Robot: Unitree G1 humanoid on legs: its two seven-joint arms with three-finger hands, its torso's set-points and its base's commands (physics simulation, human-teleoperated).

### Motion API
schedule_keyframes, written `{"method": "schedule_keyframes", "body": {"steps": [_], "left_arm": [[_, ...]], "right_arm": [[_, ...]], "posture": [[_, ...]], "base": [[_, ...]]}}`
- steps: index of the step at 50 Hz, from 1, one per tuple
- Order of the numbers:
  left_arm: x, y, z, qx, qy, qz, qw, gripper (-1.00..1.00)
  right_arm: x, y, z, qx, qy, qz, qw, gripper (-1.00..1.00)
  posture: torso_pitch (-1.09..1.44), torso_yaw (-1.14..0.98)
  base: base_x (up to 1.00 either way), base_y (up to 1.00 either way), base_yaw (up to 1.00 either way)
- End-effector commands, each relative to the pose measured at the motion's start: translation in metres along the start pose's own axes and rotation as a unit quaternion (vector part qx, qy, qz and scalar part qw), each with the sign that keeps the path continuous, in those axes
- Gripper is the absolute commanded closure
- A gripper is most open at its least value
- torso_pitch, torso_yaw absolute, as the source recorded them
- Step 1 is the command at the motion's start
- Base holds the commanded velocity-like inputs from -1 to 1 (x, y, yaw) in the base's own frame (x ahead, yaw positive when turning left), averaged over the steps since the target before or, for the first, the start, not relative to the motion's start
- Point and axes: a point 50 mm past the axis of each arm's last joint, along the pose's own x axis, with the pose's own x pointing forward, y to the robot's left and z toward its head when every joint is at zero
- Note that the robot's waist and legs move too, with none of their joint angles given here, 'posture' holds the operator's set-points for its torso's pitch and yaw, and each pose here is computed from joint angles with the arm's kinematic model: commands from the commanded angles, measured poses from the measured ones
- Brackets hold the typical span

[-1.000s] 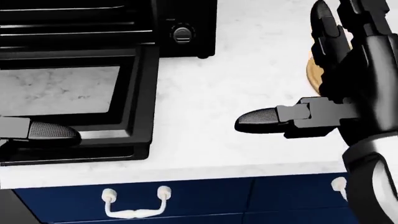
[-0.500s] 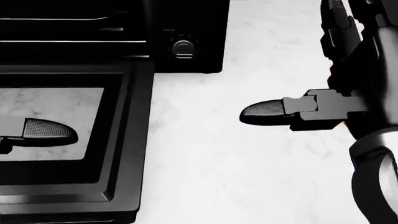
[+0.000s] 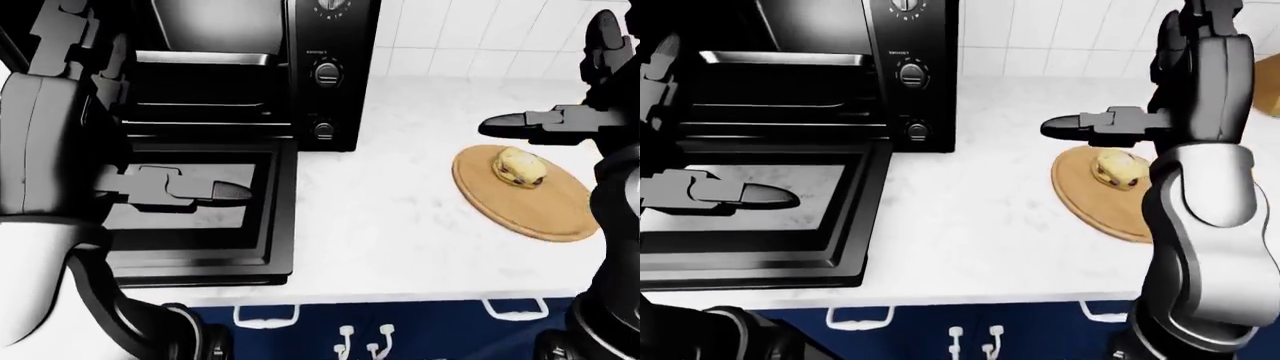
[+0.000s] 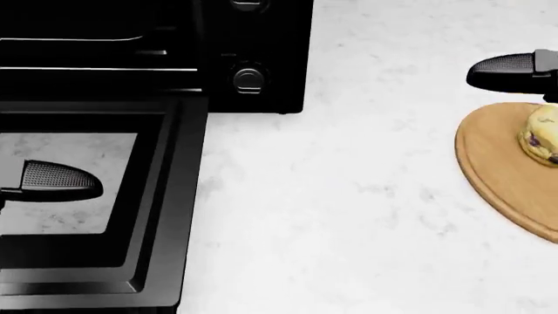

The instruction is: Place the scone on the tray of the toaster oven.

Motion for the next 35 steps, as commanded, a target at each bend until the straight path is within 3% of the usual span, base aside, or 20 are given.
{"method": "schedule_keyframes", "body": {"steps": [1,5,7,17,22,25,35], "left_arm": [[0.001,0.002,0.009,0.005,-0.025,0.003,0.9997,-1.0],[0.002,0.003,0.011,0.009,-0.026,0.003,0.9996,-1.0],[0.001,0.003,0.011,0.009,-0.026,0.003,0.9996,-1.0],[0.0,0.003,0.007,0.011,-0.023,0.004,0.9997,-1.0],[0.0,0.004,0.006,0.01,-0.023,0.004,0.9997,-1.0],[-0.001,0.004,0.005,0.01,-0.022,0.005,0.9997,-1.0],[-0.001,0.005,0.005,0.011,-0.022,0.006,0.9997,-1.0]], "right_arm": [[0.005,-0.011,0.007,-0.024,-0.028,-0.016,0.9992,-1.0],[0.018,-0.018,0.0,-0.069,-0.023,-0.028,0.997,-1.0],[0.028,-0.02,-0.004,-0.071,-0.019,-0.031,0.9968,-1.0],[0.061,-0.03,-0.033,-0.124,0.047,-0.053,0.9897,-1.0],[0.065,-0.037,-0.039,-0.151,0.063,-0.062,0.9845,-1.0],[0.066,-0.044,-0.04,-0.189,0.072,-0.076,0.9764,-1.0],[0.072,-0.048,-0.054,-0.207,0.097,-0.086,0.9696,-1.0]], "posture": [[0.0,0.0],[0.0,0.0],[0.0,0.0],[0.0,0.0],[0.0,0.0],[0.0,0.0],[0.0,0.0]], "base": [[0.0,0.0,0.0],[0.0,0.0,0.0],[0.0,0.0,0.0],[0.0,0.0,0.0],[0.0,0.0,0.0],[0.0,0.0,0.0],[0.0,0.0,0.0]]}}
